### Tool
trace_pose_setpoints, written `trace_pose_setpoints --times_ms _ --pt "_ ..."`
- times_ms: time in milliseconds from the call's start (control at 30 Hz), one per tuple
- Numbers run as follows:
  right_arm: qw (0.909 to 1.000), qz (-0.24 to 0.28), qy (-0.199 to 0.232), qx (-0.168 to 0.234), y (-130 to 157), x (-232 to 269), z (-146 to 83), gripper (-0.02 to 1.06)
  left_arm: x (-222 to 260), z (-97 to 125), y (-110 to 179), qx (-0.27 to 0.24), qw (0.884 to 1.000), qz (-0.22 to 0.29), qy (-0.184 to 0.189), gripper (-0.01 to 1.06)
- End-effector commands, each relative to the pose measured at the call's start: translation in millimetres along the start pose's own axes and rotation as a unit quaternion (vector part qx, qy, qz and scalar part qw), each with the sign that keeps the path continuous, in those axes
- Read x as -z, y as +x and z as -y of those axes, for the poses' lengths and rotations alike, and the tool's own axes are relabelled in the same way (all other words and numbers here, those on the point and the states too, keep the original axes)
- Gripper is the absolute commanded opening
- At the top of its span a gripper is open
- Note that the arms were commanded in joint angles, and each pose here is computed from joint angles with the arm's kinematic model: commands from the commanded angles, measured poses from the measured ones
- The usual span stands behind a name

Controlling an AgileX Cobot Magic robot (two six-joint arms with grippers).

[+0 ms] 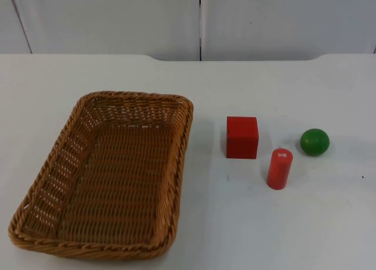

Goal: Pick up the basket with the left hand and place the object to the left of the red cylinder into the basket with the right hand.

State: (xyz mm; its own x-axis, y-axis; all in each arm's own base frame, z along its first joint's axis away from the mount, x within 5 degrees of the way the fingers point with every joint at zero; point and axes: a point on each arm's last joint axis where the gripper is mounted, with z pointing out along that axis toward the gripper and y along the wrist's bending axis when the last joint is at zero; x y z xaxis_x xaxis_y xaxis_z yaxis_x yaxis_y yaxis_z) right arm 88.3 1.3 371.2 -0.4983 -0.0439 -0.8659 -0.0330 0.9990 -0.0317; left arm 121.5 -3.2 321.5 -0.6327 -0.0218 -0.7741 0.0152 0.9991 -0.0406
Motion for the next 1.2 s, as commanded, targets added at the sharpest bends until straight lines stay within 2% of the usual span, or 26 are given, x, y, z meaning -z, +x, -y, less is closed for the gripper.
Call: trace_pose_setpoints --times_ms 0,300,467,667,1167 --pt "1.0 0.001 0.002 0.001 -9.3 -10.7 0.9 1.05 0.8 1.4 -2.7 0.004 1.0 0.008 0.007 0.99" --pt "0.9986 -0.053 0.0 0.009 -13.6 -45.2 1.3 1.05 0.8 1.6 -2.7 0.005 1.0 0.008 0.007 0.99" --pt "0.9984 -0.056 0.0 0.01 -14.5 -49.7 1.3 1.05 -1.9 5.6 -3.1 0.001 1.0 0.002 0.03 0.99" --pt "0.9989 -0.045 0.0 0.01 -16.5 -49.9 1.4 1.05 -21.8 10.6 -5.8 0.001 0.998 -0.036 0.061 0.99" --pt "0.9989 -0.046 0.0 0.01 -16.3 -49.9 1.4 1.05 -88.5 7.2 -5.5 0.002 0.989 -0.137 0.054 0.99"
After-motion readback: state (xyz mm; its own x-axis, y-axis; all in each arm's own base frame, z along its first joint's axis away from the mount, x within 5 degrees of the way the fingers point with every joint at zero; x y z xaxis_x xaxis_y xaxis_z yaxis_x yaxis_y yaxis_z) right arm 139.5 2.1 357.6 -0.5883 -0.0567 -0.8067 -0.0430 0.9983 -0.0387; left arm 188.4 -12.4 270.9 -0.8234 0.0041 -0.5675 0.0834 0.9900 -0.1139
